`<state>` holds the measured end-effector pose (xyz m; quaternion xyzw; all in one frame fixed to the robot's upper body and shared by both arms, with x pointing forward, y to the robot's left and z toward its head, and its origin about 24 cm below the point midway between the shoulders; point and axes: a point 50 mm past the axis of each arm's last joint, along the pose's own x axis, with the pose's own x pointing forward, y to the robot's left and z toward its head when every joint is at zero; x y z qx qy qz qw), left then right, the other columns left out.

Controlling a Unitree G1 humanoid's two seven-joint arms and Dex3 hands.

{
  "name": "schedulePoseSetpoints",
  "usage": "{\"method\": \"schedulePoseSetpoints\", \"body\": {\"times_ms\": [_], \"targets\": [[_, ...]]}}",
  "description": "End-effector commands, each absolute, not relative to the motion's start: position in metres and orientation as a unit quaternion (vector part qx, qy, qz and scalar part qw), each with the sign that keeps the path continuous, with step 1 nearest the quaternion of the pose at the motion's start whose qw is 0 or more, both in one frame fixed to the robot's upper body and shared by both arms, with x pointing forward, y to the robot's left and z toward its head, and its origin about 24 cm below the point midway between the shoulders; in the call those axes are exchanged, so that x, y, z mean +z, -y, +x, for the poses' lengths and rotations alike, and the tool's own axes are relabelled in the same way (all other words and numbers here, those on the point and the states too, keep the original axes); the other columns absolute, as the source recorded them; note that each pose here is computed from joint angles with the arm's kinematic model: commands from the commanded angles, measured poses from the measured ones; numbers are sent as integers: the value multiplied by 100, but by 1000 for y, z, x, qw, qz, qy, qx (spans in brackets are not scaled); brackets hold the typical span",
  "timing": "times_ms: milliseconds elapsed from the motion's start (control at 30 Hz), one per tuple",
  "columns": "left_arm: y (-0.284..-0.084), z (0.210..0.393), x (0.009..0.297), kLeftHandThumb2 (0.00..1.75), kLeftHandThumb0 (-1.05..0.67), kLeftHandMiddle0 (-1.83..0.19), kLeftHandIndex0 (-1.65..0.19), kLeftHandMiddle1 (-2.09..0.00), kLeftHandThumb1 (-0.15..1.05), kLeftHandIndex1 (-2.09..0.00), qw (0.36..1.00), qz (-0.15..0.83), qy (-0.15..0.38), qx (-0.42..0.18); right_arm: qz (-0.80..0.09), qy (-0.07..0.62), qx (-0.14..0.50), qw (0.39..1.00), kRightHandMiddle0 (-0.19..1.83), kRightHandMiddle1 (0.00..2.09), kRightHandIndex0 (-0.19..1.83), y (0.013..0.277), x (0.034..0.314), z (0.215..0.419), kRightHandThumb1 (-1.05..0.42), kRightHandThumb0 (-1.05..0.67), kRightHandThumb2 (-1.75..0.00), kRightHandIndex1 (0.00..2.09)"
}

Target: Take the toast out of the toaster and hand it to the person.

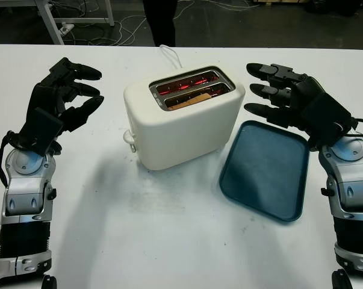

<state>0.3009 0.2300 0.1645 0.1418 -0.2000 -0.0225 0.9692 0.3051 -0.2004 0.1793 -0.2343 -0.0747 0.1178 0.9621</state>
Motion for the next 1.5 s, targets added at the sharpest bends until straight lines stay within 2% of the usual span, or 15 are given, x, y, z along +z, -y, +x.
{"method": "schedulePoseSetpoints", "body": {"times_ms": [0, 667, 833, 967, 1133, 1300, 1367, 1467], "targets": [[-232, 300, 163, 14, -105, -27, -34, -135, 92, -118, 970, 142, 196, -21, -226, 67, 117, 965, 43, 0, 43, 200, 176, 304, -92, -25, -8, 8], [-232, 299, 163, 13, -105, -28, -36, -133, 92, -117, 970, 141, 195, -23, -226, 69, 121, 964, 44, 1, 43, 200, 177, 303, -92, -19, -13, 8], [-231, 299, 163, 14, -105, -29, -36, -133, 92, -117, 970, 142, 196, -25, -238, 71, 120, 961, 43, 0, 43, 201, 178, 304, -92, -20, -12, 8], [-232, 299, 162, 13, -105, -27, -35, -133, 92, -117, 970, 142, 196, -24, -248, 97, 120, 956, 48, 2, 50, 202, 184, 308, -88, -26, -6, 12], [-232, 299, 161, 14, -105, -27, -34, -134, 92, -117, 970, 144, 195, -21, -274, 153, 119, 942, 57, 7, 61, 203, 212, 323, -79, -27, -1, 19], [-231, 298, 161, 14, -105, -27, -35, -134, 92, -118, 970, 142, 194, -23, -272, 233, 136, 924, 72, 14, 76, 191, 259, 339, -65, 1, -1, 30], [-231, 298, 161, 14, -105, -28, -35, -134, 92, -118, 970, 143, 193, -22, -293, 258, 149, 909, 77, 17, 80, 184, 277, 344, -61, 2, -1, 34], [-231, 298, 160, 14, -105, -28, -35, -134, 92, -118, 971, 145, 190, -21, -324, 277, 167, 889, 87, 22, 90, 168, 299, 348, -52, -14, -1, 43]]}}
